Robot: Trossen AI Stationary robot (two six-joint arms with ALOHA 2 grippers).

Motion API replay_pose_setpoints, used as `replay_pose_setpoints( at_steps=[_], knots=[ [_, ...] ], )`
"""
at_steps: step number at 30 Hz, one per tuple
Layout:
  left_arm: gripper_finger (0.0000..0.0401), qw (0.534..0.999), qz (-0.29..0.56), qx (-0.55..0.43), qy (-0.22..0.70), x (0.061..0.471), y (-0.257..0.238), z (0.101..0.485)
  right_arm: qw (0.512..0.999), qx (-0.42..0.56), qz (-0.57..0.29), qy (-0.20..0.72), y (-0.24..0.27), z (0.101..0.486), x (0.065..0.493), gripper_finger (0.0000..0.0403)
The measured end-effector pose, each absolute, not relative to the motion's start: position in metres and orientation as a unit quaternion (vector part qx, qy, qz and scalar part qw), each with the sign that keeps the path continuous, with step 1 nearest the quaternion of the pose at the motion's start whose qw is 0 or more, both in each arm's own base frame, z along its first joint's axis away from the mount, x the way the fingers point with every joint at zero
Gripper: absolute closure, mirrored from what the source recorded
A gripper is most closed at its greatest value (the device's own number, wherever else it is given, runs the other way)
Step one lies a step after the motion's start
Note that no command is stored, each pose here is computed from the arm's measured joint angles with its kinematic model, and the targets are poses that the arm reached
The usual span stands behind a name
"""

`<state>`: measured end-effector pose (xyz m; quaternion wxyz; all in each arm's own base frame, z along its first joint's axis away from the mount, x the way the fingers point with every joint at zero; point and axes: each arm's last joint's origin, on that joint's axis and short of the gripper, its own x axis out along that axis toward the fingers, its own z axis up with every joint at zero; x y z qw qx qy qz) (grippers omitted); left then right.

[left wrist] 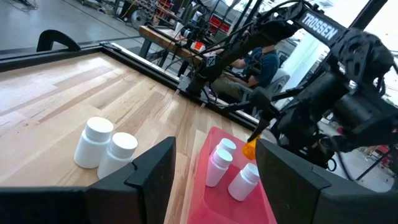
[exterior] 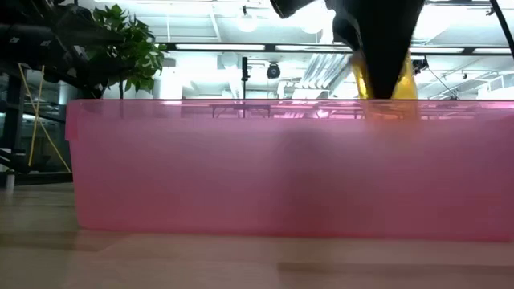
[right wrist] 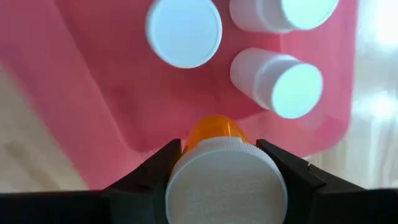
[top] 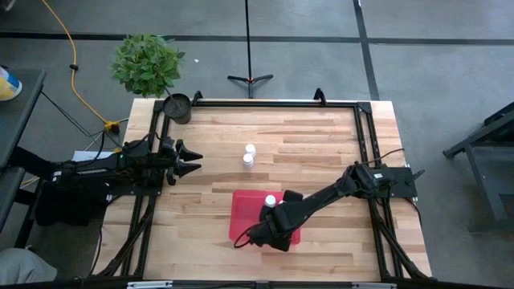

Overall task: Pick and place pill bottles into a basket
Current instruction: Put the orange pill bottle into the bin, then put the top white pill bottle into the bin

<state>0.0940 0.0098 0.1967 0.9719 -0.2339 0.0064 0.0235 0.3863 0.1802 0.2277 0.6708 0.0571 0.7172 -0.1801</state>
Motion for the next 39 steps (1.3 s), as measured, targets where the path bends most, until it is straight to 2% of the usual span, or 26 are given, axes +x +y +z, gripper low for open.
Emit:
replay_pose_setpoints(
  at_steps=[7,13,16,22,25,33,39],
  knots=[
    [0.0148,0.972,0.024,-0.234,0.01,0.094,0.01,0.196,0.684,0.089,-0.192,0.698,0.181,0.195,0.391,0.0196],
    [0.0148,0.971,0.02,-0.236,0.026,0.094,0.009,0.193,0.683,0.114,-0.21,0.69,0.18,0.178,0.391,0.0221],
    [0.0148,0.971,0.018,-0.236,0.03,0.094,0.009,0.192,0.683,0.114,-0.217,0.688,0.179,0.177,0.391,0.0218],
    [0.0148,0.971,0.018,-0.237,0.033,0.094,0.009,0.192,0.684,0.116,-0.22,0.686,0.179,0.177,0.391,0.0155],
    [0.0148,0.971,0.018,-0.237,0.033,0.094,0.009,0.192,0.681,0.12,-0.219,0.688,0.179,0.177,0.391,0.0138],
    [0.0148,0.971,0.017,-0.237,0.033,0.094,0.009,0.192,0.667,0.123,-0.223,0.7,0.177,0.179,0.389,0.0127],
    [0.0148,0.971,0.017,-0.236,0.033,0.094,0.009,0.192,0.675,0.107,-0.221,0.696,0.174,0.203,0.393,0.0126]
  ],
)
